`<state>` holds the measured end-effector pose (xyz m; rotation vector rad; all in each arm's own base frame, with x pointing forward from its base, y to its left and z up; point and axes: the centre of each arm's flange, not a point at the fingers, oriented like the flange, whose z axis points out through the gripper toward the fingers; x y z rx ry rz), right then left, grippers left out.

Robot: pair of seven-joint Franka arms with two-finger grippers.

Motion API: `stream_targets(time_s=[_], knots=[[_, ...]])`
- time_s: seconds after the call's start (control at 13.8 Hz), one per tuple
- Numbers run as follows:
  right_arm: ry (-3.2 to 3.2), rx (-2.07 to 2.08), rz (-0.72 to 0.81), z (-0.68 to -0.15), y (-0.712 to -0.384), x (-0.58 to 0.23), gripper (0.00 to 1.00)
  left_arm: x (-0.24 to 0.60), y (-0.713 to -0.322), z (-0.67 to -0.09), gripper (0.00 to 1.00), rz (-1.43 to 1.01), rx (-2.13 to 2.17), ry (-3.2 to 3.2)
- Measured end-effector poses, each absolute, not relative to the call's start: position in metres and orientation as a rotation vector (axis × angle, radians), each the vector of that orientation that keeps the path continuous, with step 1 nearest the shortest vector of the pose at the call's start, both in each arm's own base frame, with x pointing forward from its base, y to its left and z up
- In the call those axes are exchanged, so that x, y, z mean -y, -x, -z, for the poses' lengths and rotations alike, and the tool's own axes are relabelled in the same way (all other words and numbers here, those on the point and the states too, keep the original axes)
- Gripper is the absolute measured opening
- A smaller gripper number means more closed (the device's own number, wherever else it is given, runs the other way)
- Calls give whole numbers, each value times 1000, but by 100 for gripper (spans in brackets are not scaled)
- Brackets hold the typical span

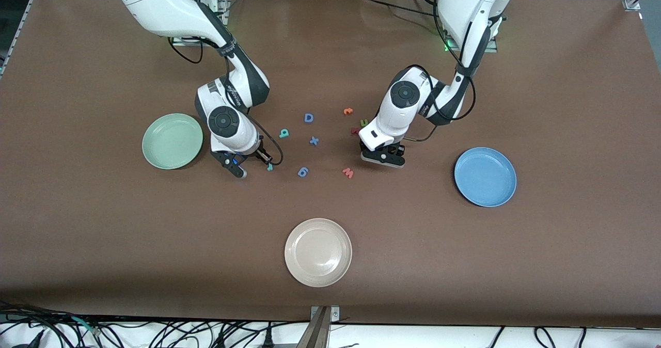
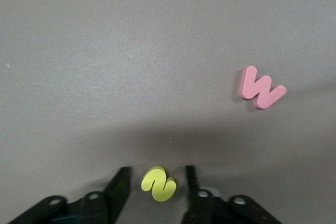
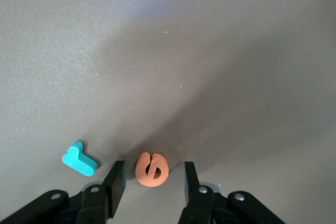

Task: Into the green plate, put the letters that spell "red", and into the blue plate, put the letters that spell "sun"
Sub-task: 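Grasp the yellow 2 with the left gripper while the right grasps orange 6, then drop the yellow 2 on the blue plate while the right drops 6 on green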

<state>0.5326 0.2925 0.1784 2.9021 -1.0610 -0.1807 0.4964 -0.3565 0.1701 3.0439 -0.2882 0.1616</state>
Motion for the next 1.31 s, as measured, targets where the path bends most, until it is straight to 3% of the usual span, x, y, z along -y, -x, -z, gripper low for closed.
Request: stream_targets(time_s=[0.07, 0.29, 0.36, 0.44, 0.58, 0.87, 1.09, 1.31], knots=[[-2903, 1062, 179, -177, -533, -292, 53, 357, -497, -170, 35, -162, 281, -3044], [-2912, 1065, 169, -176, -533, -293, 49, 361, -495, -174, 30, -165, 235, -3042], [-2915, 1066, 165, -176, -533, -293, 41, 363, -493, -173, 30, -163, 230, -3043], [-2916, 1066, 165, -176, -533, -293, 41, 364, -493, -173, 30, -163, 223, -3043], [-2919, 1066, 161, -177, -534, -294, 28, 362, -497, -175, 30, -131, 213, -3061], [-2913, 1058, 157, -187, -539, -287, 28, 340, -547, -221, 30, 74, 241, -3174], [-2877, 948, 196, -238, -558, -247, 28, 282, -593, -260, 30, 230, 344, -3188], [-2855, 828, 263, -286, -563, -196, 28, 196, -620, -257, 30, 334, 471, -3146]])
